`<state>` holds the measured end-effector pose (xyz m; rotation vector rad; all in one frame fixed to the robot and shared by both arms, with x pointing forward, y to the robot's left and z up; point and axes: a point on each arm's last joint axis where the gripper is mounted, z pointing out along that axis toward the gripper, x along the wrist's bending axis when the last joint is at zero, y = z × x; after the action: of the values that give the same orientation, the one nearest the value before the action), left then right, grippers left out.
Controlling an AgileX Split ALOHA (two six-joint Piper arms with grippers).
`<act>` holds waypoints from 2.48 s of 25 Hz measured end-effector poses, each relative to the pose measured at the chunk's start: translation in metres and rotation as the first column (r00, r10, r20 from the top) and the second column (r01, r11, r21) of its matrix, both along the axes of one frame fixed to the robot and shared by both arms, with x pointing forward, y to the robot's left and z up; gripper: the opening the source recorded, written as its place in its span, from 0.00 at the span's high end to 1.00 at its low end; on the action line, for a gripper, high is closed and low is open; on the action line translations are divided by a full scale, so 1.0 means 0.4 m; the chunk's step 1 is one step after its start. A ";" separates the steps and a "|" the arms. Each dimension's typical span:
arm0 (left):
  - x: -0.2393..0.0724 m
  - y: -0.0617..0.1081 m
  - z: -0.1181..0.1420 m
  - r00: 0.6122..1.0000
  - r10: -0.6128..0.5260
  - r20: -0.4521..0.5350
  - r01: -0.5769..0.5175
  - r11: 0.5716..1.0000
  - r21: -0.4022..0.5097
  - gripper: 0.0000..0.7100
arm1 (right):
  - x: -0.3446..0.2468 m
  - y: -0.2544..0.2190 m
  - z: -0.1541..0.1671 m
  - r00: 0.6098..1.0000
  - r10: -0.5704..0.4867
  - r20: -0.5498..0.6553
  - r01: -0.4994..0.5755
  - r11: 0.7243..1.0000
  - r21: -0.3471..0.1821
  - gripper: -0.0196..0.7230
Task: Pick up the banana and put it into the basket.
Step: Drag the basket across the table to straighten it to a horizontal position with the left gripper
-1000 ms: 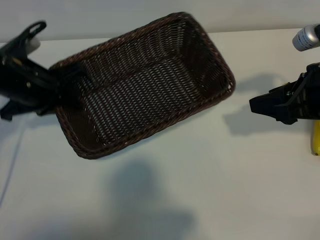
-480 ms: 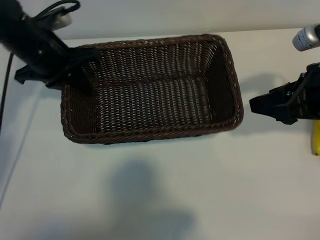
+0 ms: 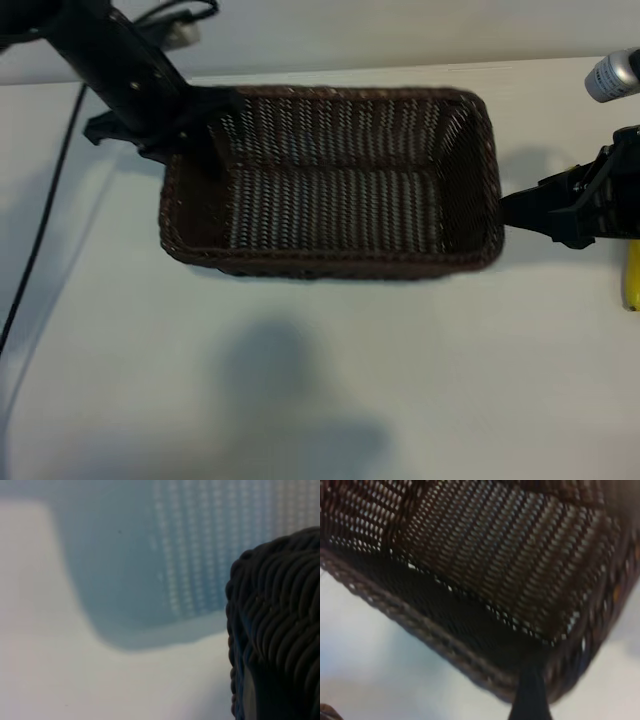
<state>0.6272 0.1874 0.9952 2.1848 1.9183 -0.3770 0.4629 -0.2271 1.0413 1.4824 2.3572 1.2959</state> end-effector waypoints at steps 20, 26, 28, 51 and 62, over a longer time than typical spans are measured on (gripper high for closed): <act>0.030 -0.089 -0.158 0.999 -0.011 -0.036 0.010 1.000 -0.020 0.76 | 0.000 0.000 0.000 1.000 0.000 0.000 0.000 1.000 0.000 0.25; 0.033 -0.091 -0.182 0.999 -0.008 -0.053 0.007 1.000 -0.018 0.76 | 0.000 0.000 0.000 1.000 0.000 0.000 0.000 1.000 0.000 0.25; 0.033 -0.091 -0.182 0.999 -0.010 -0.051 0.009 1.000 -0.020 0.76 | 0.000 0.000 0.000 1.000 0.000 0.000 0.000 1.000 0.000 0.25; 0.021 -0.095 -0.164 0.995 0.013 -0.098 -0.017 0.999 -0.039 0.24 | 0.000 0.000 0.000 1.000 0.000 0.000 0.000 1.000 0.000 0.25; -0.015 -0.057 -0.029 0.999 -0.012 -0.039 0.015 0.997 0.069 0.24 | 0.000 0.000 0.000 1.000 0.000 0.000 0.000 1.000 0.000 0.25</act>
<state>0.6212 0.1646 0.9834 2.2513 1.9658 -0.3621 0.4629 -0.2271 1.0413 1.4824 2.3572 1.2959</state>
